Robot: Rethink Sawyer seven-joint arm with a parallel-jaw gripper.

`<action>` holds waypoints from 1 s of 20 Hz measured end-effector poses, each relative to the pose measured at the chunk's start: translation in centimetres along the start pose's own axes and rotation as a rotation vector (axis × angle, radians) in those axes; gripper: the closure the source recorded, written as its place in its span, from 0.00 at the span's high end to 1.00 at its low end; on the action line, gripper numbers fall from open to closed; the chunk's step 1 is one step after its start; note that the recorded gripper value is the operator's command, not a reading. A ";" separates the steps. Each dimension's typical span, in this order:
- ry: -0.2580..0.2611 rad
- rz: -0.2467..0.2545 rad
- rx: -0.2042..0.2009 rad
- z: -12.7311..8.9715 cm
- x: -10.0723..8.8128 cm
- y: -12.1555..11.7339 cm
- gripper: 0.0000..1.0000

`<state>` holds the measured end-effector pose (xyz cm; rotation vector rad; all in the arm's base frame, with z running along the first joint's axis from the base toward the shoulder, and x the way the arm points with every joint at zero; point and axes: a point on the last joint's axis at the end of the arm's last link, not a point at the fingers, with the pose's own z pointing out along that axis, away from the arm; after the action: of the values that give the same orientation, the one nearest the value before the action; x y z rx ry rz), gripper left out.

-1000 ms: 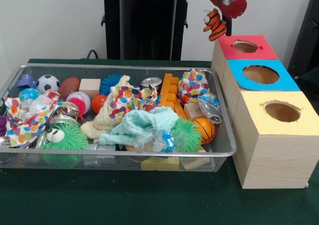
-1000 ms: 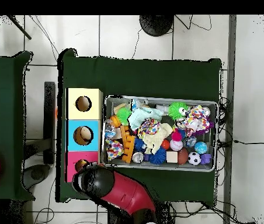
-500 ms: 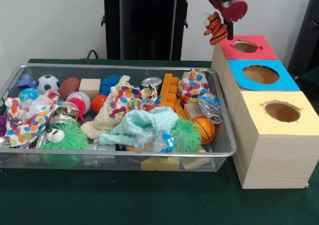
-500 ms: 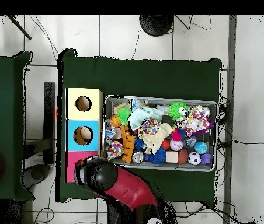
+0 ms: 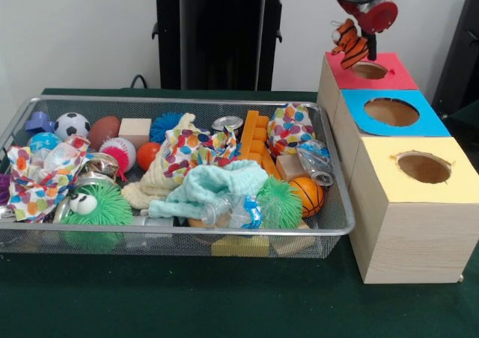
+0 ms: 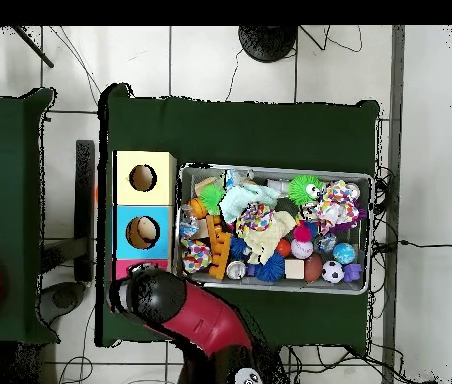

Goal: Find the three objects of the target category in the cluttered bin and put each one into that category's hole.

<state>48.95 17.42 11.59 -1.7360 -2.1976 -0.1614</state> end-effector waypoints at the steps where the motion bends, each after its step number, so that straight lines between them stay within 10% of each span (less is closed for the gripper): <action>1: 0.006 0.001 -0.002 0.1 0.4 0.2 0.00; 13: 0.108 0.102 -0.058 1.9 1.8 2.4 0.00; 20: 0.081 0.092 -0.089 4.4 1.0 1.5 0.00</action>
<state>49.40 20.04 7.66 -1.8398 -2.0785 -0.3054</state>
